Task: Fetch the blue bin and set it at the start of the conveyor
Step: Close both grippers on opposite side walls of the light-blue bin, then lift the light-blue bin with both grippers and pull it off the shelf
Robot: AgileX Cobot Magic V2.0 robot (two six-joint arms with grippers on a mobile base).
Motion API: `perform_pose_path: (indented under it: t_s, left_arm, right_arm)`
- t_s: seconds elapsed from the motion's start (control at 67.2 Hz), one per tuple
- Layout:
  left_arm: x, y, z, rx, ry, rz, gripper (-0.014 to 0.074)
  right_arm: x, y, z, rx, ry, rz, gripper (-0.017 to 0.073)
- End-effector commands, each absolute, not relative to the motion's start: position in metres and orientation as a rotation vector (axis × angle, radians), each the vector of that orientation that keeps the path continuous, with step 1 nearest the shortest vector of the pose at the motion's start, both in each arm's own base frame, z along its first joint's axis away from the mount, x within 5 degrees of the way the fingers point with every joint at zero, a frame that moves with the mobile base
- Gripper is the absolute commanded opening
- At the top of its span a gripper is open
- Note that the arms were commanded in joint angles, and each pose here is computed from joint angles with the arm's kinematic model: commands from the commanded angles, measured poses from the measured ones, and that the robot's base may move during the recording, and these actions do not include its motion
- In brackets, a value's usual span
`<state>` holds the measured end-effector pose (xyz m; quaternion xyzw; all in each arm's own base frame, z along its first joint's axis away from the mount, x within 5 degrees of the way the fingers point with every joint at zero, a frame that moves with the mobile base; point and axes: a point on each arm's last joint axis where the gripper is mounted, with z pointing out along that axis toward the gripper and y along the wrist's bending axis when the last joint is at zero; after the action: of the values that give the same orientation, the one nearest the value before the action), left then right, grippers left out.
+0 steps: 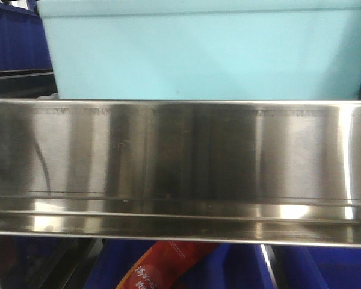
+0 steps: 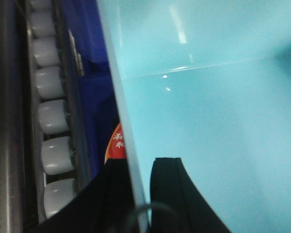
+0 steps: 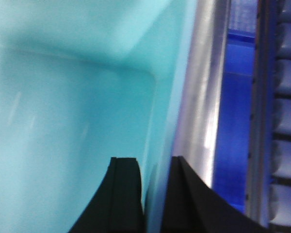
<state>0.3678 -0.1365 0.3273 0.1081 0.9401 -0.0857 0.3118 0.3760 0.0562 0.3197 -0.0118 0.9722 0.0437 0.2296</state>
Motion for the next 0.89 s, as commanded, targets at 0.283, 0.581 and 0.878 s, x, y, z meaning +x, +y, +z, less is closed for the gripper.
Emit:
perform_pose_path:
  t_s: [0.283, 0.581, 0.878]
  left_arm:
    - [0.360, -0.135, 0.343, 0.285, 2.458, -0.240, -0.0111]
    - [0.332, -0.126, 0.399, 0.282, 2.350, -0.267, -0.0111]
    - [0.290, -0.110, 0.453, 0.271, 2.223, -0.295, -0.0111]
  right_arm:
    - [0.369, 0.054, 0.333, -0.053, 2.649, 0.102, -0.0143]
    - [0.329, 0.048, 0.391, -0.052, 2.487, 0.123, -0.0143]
    - [0.282, 0.042, 0.440, -0.050, 2.339, 0.148, -0.0143]
